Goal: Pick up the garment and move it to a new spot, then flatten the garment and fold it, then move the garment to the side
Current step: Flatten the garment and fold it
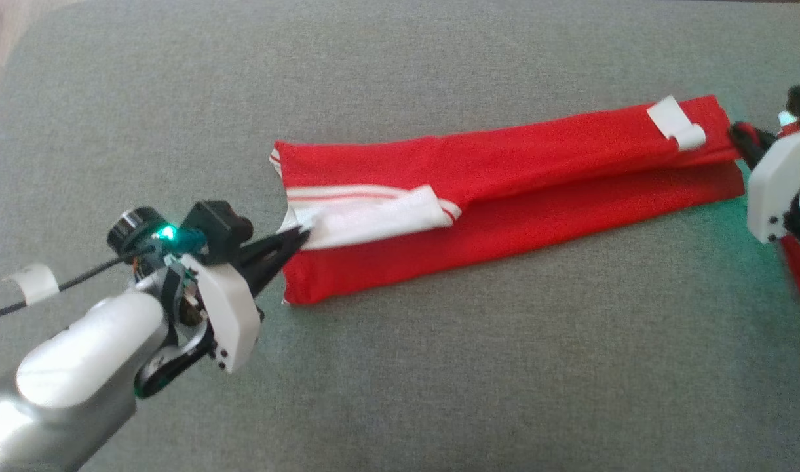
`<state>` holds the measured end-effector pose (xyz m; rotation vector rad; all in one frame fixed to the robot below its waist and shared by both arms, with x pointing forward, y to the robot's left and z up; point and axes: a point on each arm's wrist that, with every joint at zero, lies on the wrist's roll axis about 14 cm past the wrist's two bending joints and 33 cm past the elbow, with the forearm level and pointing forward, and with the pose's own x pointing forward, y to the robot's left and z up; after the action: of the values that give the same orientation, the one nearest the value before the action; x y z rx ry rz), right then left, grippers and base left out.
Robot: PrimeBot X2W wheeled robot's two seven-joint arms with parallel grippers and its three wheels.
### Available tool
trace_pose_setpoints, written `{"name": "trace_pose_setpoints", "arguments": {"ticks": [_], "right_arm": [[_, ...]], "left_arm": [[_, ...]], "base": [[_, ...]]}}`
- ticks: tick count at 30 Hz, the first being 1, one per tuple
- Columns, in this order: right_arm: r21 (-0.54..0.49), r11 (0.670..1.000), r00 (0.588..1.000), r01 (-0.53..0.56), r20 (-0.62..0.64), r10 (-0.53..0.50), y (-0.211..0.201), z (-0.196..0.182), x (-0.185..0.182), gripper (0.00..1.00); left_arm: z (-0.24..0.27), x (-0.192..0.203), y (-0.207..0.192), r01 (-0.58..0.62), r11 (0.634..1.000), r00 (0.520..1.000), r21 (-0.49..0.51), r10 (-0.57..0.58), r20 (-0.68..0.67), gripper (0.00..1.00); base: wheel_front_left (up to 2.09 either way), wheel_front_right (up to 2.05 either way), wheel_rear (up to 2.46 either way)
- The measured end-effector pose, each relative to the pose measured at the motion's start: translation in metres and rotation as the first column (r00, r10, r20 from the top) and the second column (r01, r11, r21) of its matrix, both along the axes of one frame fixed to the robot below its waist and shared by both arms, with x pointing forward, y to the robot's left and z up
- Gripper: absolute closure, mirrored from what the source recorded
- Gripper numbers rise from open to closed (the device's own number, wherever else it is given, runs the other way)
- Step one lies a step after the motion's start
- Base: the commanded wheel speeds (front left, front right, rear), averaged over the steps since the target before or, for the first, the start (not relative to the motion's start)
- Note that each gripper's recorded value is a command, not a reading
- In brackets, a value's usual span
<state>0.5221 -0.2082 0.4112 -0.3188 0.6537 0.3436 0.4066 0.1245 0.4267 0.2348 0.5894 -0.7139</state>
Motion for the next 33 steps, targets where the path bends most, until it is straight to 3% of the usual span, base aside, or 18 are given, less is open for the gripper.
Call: {"name": "trace_pose_setpoints", "arguments": {"ticks": [3,13,14,15,16,20,24,29,33], "right_arm": [[-0.063,0.997,0.999,-0.033,-0.042,0.03,-0.008,-0.007,-0.009,1.0],[-0.069,0.996,0.99,-0.048,-0.138,0.038,-0.012,-0.025,-0.027,1.0],[-0.073,0.996,0.988,-0.05,-0.149,0.039,-0.013,-0.027,-0.029,1.0],[-0.074,0.996,0.987,-0.044,-0.155,0.032,-0.015,-0.028,-0.03,0.0],[-0.068,0.997,0.984,-0.025,-0.178,0.012,-0.017,-0.029,-0.033,0.0],[0.017,0.999,0.992,0.039,-0.123,-0.037,-0.018,-0.012,-0.022,0.0],[0.169,0.982,0.996,0.082,0.032,-0.089,-0.007,0.032,0.004,0.0],[0.358,0.932,0.957,0.049,0.249,-0.146,0.015,0.086,0.021,0.0],[0.507,0.862,0.891,-0.022,0.401,-0.214,0.037,0.13,0.024,0.0]], "left_arm": [[0.0,-0.014,-0.005,0.026,1.0,0.999,0.005,-0.025,-0.043,1.0],[-0.014,-0.029,-0.012,0.067,0.997,0.99,0.049,-0.06,-0.127,1.0],[-0.015,-0.029,-0.013,0.068,0.997,0.99,0.048,-0.061,-0.13,0.93],[-0.016,-0.029,-0.013,0.064,0.997,0.989,0.048,-0.057,-0.133,0.08],[-0.017,-0.028,-0.014,0.056,0.997,0.99,0.046,-0.049,-0.129,0.0],[-0.01,-0.011,-0.013,-0.012,1.0,0.999,0.017,0.013,-0.047,0.0],[0.025,0.027,-0.008,-0.148,0.983,0.978,-0.111,0.162,0.13,0.0],[0.078,0.06,0.006,-0.255,0.919,0.871,-0.3,0.353,0.342,0.0],[0.108,0.065,0.015,-0.311,0.858,0.778,-0.409,0.477,0.409,0.0]], "base": [[0.0,0.0,0.0],[0.0,0.0,0.0],[0.0,0.0,0.0],[0.0,0.0,0.0],[0.0,0.0,0.0],[0.0,0.0,0.0],[0.0,0.0,0.0],[0.0,0.0,0.0],[0.0,0.0,0.0]]}}
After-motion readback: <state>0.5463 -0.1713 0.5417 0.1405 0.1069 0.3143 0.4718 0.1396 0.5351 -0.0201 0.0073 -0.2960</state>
